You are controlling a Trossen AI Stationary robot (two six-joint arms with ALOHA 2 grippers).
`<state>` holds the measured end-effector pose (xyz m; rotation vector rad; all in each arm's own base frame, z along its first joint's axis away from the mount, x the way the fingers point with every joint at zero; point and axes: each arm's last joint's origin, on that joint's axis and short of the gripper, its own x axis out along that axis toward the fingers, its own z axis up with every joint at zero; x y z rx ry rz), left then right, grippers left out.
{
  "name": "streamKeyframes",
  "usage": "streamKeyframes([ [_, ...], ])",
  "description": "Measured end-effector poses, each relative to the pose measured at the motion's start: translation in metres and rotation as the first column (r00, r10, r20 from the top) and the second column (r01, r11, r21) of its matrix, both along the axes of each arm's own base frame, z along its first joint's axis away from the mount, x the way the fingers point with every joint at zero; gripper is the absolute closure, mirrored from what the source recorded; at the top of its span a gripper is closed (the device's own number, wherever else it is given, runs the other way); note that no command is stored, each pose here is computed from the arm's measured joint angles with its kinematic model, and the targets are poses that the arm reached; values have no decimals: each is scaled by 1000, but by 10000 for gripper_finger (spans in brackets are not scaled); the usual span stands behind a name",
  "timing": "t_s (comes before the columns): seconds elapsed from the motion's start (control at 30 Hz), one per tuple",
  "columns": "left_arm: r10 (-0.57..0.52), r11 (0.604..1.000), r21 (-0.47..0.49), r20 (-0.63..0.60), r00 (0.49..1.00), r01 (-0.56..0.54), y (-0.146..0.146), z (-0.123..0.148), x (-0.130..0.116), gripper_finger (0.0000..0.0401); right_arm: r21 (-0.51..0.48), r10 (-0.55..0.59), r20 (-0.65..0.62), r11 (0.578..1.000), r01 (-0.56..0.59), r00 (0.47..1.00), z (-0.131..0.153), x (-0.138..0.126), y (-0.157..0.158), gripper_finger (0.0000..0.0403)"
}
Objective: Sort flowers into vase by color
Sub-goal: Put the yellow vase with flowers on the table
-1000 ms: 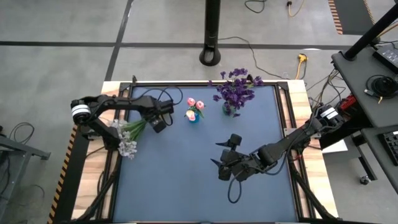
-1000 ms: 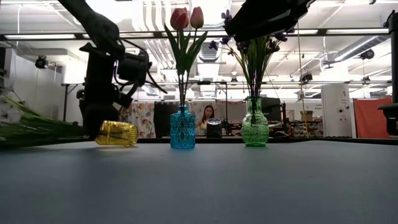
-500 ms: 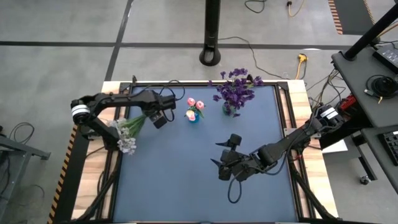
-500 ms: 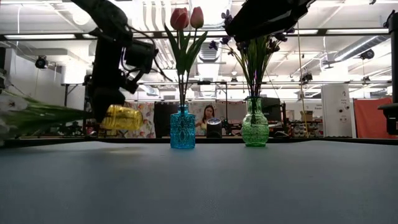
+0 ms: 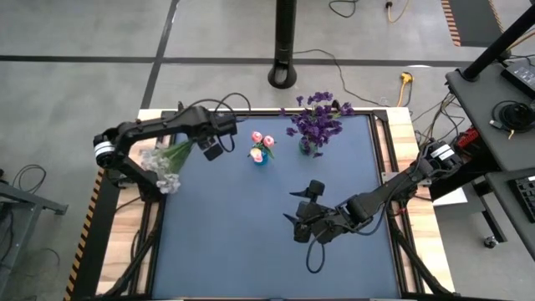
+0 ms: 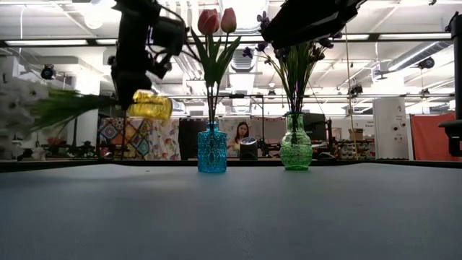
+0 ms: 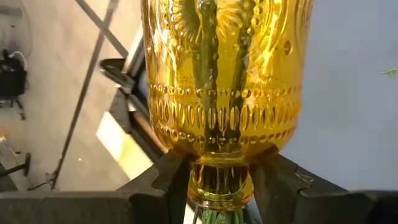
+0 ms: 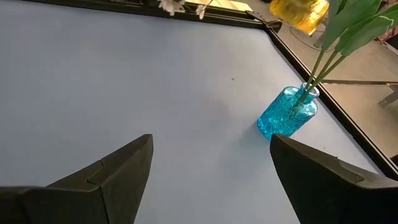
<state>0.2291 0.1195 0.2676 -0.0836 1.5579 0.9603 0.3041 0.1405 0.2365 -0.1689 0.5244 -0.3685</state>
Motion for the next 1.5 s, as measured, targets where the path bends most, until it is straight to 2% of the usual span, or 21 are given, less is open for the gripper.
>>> streamKeyframes([
  [0.47,-57,997,45,13,998,56,-1,72,-4,275,0,0,0,1000,0,1000,0,0,0,87],
  [0.6,-88,995,55,50,995,85,-1,85,-2,275,0,0,0,1000,0,1000,0,0,0,87],
  [0.83,-116,992,52,72,991,113,-1,94,-2,275,0,0,0,1000,0,1000,0,0,0,87],
  [1.17,-141,986,103,115,983,130,0,109,-1,276,1,0,1,1000,0,1000,0,0,0,87],
  [1.5,-134,990,58,90,987,129,0,99,2,290,0,0,0,1000,0,1000,0,0,0,87],
])
